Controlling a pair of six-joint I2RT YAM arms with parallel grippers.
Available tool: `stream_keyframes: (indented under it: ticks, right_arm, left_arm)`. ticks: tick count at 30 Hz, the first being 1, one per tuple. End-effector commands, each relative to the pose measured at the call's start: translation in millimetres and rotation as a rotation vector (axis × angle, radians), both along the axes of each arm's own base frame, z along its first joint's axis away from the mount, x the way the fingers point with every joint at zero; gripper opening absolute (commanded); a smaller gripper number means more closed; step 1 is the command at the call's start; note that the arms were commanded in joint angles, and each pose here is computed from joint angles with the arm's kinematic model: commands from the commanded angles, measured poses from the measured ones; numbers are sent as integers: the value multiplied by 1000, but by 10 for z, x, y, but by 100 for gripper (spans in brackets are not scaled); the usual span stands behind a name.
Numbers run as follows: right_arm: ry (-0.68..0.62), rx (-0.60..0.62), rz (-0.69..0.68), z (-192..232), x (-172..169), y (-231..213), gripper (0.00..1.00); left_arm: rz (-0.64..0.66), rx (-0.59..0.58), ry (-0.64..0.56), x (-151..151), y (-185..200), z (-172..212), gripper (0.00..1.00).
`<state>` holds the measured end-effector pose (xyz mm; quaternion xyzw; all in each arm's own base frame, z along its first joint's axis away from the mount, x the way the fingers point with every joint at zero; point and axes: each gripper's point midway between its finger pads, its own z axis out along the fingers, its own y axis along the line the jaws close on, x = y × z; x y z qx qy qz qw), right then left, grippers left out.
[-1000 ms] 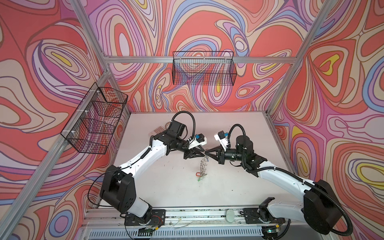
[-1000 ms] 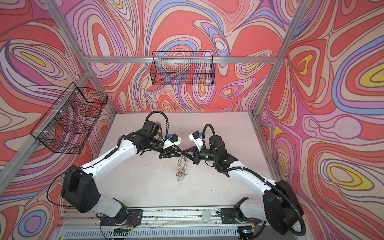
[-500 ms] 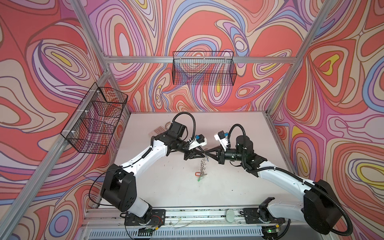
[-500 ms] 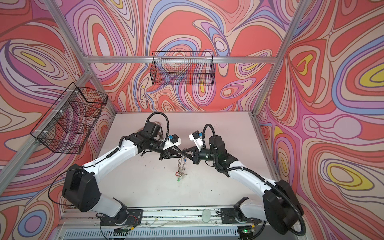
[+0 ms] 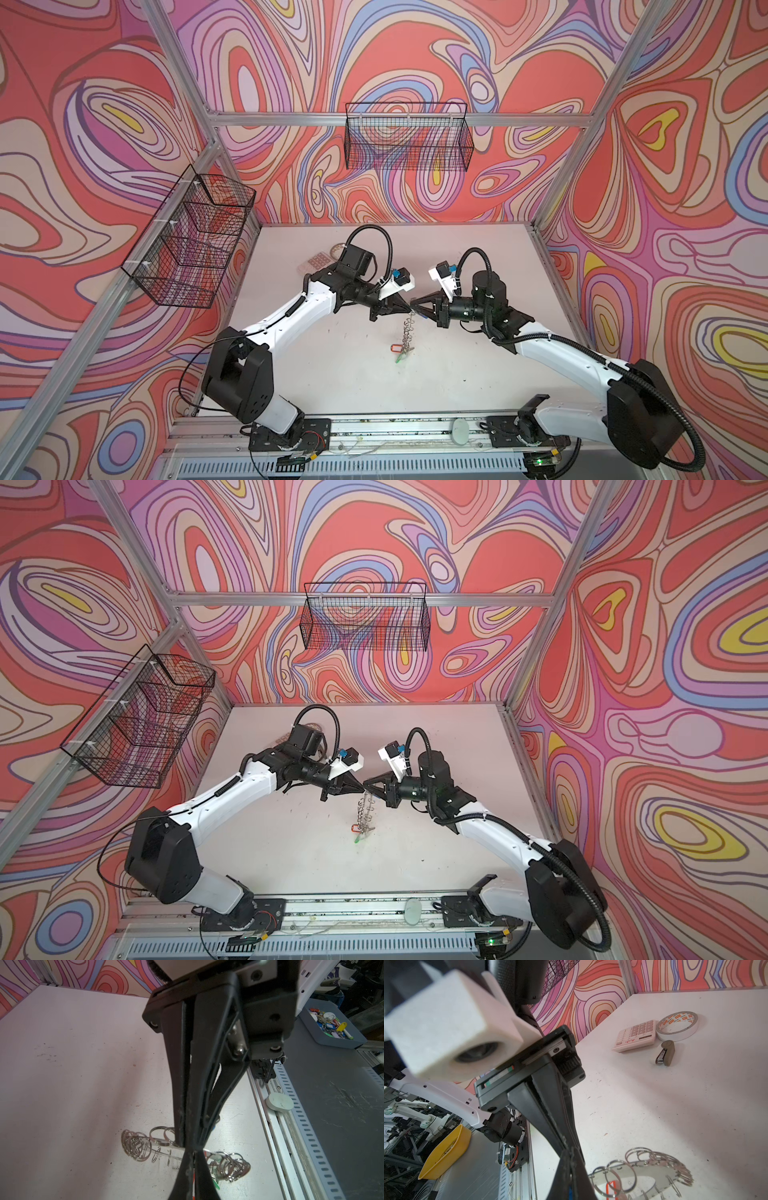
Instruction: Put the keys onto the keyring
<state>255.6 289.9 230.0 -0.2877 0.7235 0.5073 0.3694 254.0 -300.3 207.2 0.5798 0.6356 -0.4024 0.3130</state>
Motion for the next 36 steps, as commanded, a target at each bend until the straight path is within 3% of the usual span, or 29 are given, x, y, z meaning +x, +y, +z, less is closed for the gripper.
stream_keyframes:
  ticks: [1,6,19,29,36]
  right_arm:
    - [-52,27,18,171,-52,11,0]
    - [-45,21,8,155,-73,-13,0]
    - [-52,13,-62,174,-71,-131,0]
    - [-24,-7,-82,80,-119,-189,0]
    - [19,0,-77,-65,-141,-177,0]
  left_arm:
    - [96,18,2,100,33,0,0]
    - [158,2,73,49,69,137,0]
    - [273,28,93,-120,286,232,0]
    - [423,5,98,51,352,449,0]
    - [499,-106,139,152,306,736,0]
